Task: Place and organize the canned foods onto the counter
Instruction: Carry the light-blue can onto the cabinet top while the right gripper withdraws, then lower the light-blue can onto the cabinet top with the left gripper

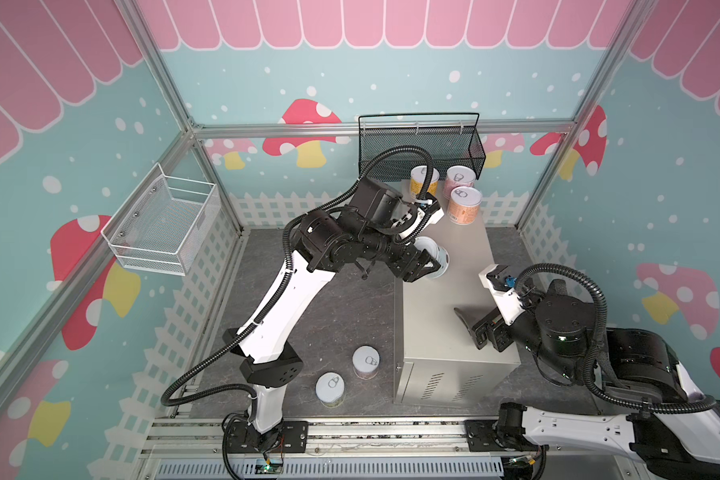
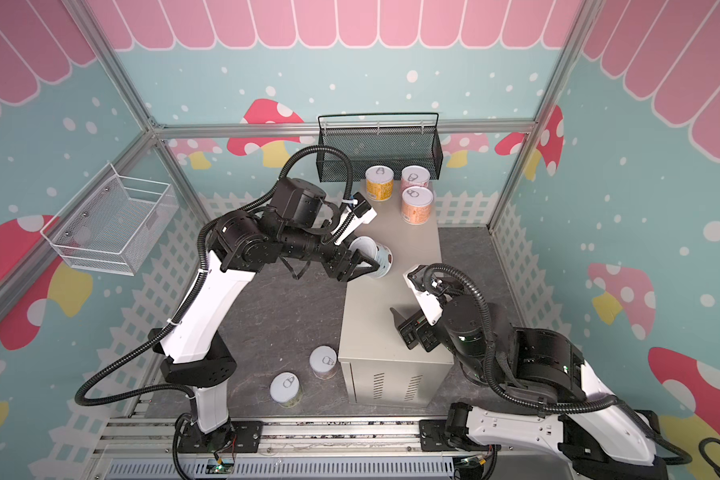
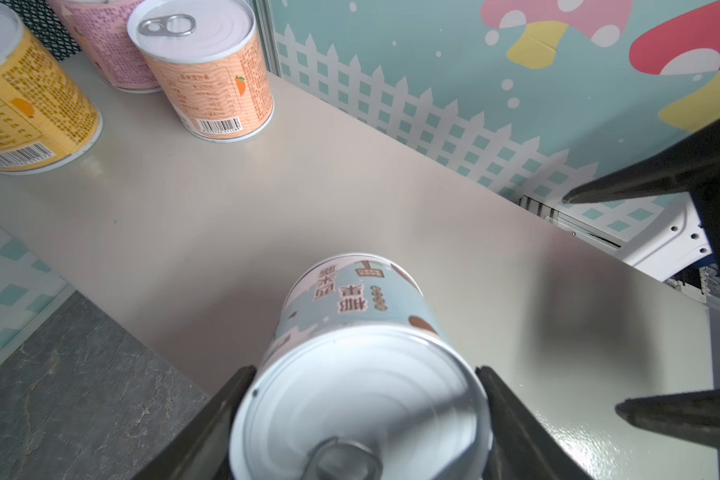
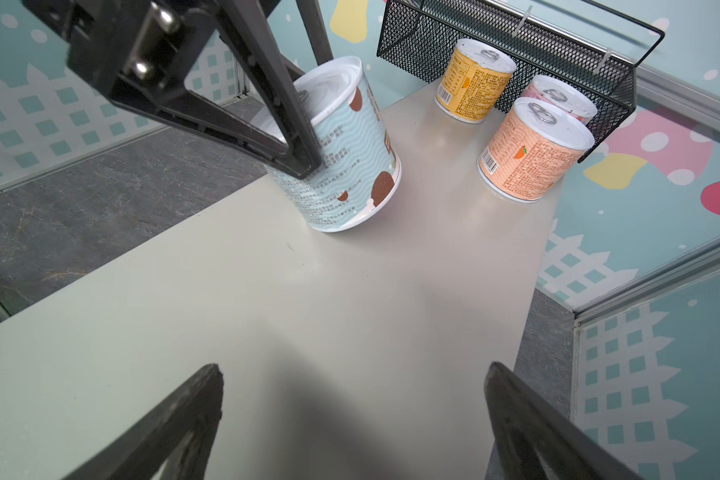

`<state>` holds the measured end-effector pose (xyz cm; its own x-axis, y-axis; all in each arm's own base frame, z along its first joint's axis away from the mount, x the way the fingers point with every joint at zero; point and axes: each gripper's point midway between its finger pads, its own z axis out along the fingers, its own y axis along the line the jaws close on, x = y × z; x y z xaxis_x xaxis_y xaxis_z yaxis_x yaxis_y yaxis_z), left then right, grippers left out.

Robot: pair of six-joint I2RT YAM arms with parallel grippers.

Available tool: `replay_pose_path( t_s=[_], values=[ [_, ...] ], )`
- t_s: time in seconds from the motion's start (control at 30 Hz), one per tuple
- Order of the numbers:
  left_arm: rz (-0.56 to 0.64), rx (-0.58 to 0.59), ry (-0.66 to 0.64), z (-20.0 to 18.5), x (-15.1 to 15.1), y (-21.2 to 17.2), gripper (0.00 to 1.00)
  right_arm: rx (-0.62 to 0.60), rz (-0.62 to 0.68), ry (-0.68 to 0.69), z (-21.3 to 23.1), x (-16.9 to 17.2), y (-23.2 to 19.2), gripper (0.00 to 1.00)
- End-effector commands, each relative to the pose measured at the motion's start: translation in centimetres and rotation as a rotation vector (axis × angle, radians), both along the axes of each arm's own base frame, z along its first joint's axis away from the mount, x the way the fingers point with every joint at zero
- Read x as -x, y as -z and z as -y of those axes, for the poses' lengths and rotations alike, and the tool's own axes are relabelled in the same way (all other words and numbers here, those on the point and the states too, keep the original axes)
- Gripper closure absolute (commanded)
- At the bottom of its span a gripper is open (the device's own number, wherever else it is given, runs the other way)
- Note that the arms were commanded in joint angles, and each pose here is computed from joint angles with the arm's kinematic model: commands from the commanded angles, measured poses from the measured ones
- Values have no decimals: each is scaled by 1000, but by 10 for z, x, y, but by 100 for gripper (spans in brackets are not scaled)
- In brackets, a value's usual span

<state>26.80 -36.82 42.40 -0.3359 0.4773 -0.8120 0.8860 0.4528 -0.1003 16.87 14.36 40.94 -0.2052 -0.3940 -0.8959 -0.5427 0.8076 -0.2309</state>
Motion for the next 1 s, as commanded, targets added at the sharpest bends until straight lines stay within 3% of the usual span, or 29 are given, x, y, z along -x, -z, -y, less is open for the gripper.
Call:
replay_pose_path(
  t_s=[0.0, 0.33, 0.97],
  values=[
    [-46, -41, 20, 5, 3, 18, 69, -15, 15, -6, 0, 1, -4, 1],
    [-59, 2, 38, 17, 0, 16, 52, -23, 19, -9, -1, 0, -5, 1],
    [-37, 52, 42, 25, -4, 7, 32, -52, 4, -2, 4, 3, 0, 1]
  ],
)
